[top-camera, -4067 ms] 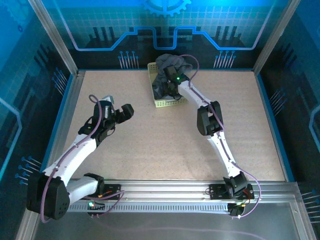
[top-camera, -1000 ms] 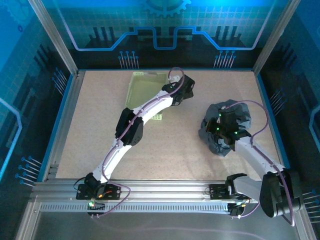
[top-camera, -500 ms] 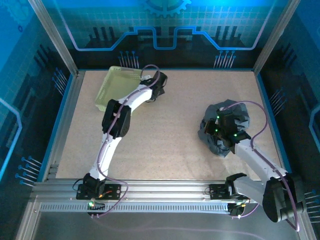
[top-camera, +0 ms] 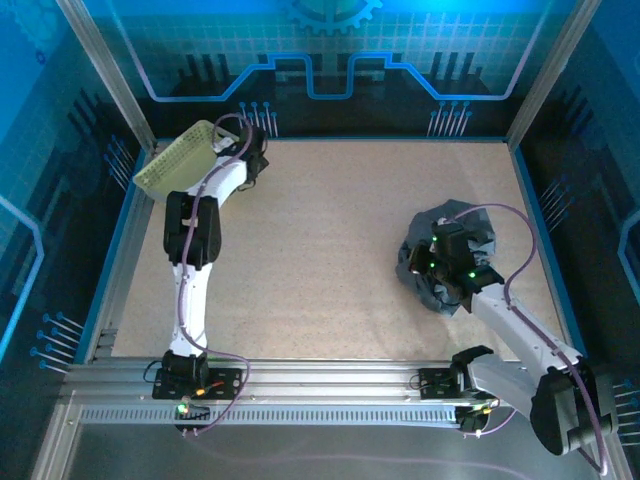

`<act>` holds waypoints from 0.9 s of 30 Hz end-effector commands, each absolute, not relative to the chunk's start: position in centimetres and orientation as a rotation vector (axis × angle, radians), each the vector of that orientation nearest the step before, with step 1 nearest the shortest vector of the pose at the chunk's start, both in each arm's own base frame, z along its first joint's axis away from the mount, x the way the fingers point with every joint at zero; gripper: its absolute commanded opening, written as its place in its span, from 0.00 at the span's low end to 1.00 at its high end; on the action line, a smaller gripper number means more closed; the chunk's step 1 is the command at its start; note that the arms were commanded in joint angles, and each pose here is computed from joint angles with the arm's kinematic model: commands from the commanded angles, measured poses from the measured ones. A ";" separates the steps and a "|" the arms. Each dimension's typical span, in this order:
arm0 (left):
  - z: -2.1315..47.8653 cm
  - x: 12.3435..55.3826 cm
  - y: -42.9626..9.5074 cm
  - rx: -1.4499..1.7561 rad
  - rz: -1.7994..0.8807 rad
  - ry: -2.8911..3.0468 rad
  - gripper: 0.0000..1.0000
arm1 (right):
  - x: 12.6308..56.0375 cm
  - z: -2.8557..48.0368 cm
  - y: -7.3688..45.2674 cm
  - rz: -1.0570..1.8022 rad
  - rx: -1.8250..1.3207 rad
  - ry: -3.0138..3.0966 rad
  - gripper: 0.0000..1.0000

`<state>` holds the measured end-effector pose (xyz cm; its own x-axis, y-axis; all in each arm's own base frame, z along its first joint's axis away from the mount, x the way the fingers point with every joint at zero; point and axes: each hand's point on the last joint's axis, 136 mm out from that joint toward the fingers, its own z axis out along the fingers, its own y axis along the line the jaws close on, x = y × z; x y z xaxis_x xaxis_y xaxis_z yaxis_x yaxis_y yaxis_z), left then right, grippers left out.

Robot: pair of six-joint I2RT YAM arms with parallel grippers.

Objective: Fold the inside-out t-shirt

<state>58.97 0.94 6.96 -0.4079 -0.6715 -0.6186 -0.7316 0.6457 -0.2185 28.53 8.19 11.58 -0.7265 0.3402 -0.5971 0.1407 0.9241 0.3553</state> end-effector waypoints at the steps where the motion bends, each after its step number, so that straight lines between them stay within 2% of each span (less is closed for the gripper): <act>1: 8.7 59.9 1.8 -1.048 0.057 2.158 0.99 | 28.5 13.3 8.4 0.370 0.324 2.350 0.00; 6: 12.7 59.6 -0.4 -0.910 -0.068 2.195 0.99 | 28.6 13.9 9.4 0.359 0.256 2.353 0.00; 9: 15.4 57.6 -2.3 -0.846 -0.197 2.218 0.99 | 29.3 15.7 12.1 0.366 0.109 2.341 0.00; 14: 18.0 51.0 -3.6 -0.778 -0.289 2.309 0.99 | 30.9 20.0 19.6 0.363 -0.156 2.303 0.00; 17: 18.4 46.2 -3.1 -0.801 -0.284 2.315 0.99 | 31.0 19.9 23.9 0.343 -0.254 2.309 0.02; 18: 18.5 45.0 -3.0 -0.794 -0.286 2.317 0.99 | 30.9 19.5 25.1 0.351 -0.281 2.319 0.07; 21: 18.2 41.6 -3.5 -0.766 -0.323 2.338 0.99 | 29.9 17.9 28.9 0.381 -0.381 2.360 0.34; 22: 17.9 40.7 -3.7 -0.747 -0.330 2.353 0.99 | 29.5 17.6 29.5 0.369 -0.406 2.366 0.47; 23: 17.7 40.1 -4.1 -0.725 -0.331 2.373 0.99 | 29.4 17.5 29.5 0.353 -0.413 2.367 0.57; 24: 17.6 39.5 -4.7 -0.683 -0.337 2.398 0.99 | 29.2 17.6 29.3 0.337 -0.416 2.366 0.64; 27: 17.0 38.3 -7.3 -0.557 -0.346 2.478 0.99 | 28.6 18.2 27.2 0.292 -0.398 2.358 0.76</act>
